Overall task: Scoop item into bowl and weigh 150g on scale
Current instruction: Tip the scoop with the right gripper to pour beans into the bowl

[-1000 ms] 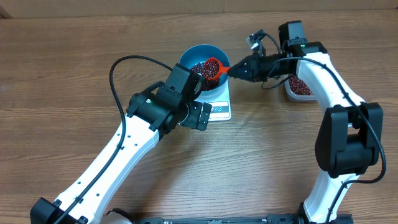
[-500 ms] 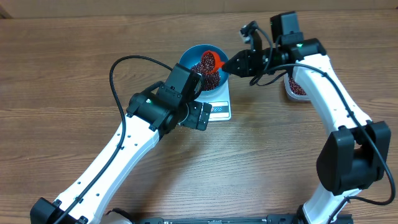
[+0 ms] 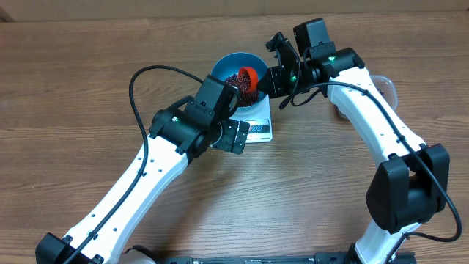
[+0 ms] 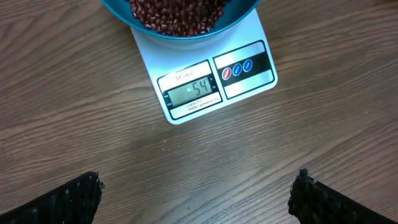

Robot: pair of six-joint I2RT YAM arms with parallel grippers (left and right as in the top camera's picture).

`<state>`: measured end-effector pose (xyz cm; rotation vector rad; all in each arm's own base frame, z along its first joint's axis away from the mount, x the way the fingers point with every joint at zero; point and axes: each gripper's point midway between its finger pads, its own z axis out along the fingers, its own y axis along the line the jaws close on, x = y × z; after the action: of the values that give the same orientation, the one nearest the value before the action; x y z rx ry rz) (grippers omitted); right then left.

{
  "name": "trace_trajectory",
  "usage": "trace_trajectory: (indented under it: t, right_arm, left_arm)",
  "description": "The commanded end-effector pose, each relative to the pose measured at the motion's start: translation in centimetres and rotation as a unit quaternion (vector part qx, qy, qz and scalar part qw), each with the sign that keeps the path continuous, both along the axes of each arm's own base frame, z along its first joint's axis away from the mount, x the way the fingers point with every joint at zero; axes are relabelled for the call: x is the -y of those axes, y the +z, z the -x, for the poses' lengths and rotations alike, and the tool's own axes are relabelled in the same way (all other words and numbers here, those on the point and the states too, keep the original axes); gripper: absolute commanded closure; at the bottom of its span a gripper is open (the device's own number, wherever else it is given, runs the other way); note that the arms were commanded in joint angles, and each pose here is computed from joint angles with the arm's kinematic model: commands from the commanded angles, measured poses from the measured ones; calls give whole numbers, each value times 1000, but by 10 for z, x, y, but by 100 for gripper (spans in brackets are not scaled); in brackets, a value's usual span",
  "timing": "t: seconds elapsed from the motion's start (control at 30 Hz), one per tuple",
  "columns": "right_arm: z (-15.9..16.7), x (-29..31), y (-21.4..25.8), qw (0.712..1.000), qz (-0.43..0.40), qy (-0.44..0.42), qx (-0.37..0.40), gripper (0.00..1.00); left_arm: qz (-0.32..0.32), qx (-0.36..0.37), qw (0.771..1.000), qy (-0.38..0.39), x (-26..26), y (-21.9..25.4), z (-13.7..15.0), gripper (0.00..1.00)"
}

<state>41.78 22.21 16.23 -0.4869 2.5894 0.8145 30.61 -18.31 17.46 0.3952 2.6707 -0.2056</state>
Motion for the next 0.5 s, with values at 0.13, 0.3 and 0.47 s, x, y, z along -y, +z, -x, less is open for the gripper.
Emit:
trace_trajectory:
  t: [0.13, 0.3, 0.47]
  right_arm:
    - [-6, 2, 34, 998, 5, 12, 61, 97]
    - [-4, 0, 41, 997, 5, 20, 74, 97]
    - [-2, 0, 49, 995, 7, 33, 92, 96]
  left_arm:
    - [-6, 5, 1000, -4, -2, 1, 0, 1]
    - [-6, 5, 1000, -4, -2, 1, 0, 1]
    - [-6, 5, 1000, -4, -2, 1, 0, 1]
